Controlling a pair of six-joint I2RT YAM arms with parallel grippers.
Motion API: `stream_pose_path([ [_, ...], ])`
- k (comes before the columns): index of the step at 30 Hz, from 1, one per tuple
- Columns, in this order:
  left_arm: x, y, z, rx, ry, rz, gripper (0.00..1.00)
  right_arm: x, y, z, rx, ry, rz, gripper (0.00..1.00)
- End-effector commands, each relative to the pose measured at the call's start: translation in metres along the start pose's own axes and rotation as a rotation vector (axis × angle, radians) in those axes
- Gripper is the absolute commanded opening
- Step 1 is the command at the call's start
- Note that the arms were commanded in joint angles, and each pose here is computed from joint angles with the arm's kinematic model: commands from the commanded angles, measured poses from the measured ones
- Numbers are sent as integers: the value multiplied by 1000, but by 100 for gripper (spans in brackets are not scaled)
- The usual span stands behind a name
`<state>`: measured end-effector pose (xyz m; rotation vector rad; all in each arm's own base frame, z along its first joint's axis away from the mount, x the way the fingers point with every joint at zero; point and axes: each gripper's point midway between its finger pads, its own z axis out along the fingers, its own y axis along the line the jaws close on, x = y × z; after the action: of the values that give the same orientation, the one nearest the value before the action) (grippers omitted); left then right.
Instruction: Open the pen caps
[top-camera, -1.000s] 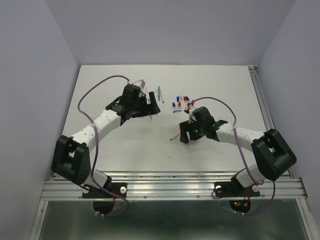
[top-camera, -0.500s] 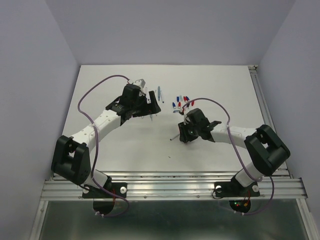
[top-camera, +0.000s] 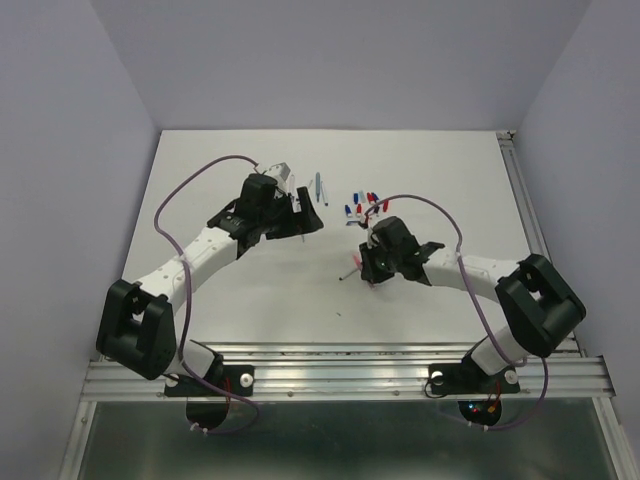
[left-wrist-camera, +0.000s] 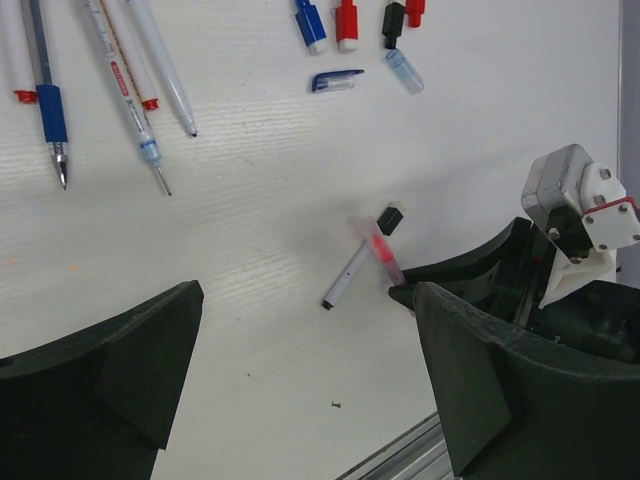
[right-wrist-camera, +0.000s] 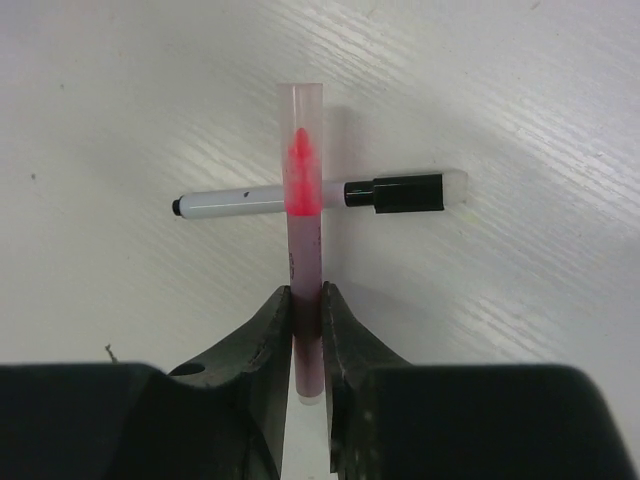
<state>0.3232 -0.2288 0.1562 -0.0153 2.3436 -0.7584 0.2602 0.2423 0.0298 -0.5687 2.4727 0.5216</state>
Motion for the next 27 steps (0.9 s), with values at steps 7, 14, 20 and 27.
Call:
stream_pose_path([
  [7,-9,-60,-20,297,-70,-17,99,-95,71,-69,-275,-311,18,8],
  [14,-15,-84,-23,386,-105,-38,96,-127,105,-88,-438,-368,60,6],
  [20,-11,-86,-13,380,-86,-39,76,-137,119,-97,-516,-380,86,3],
  [27,-5,-93,-8,400,-55,-24,27,-150,116,-97,-485,-406,151,3],
])
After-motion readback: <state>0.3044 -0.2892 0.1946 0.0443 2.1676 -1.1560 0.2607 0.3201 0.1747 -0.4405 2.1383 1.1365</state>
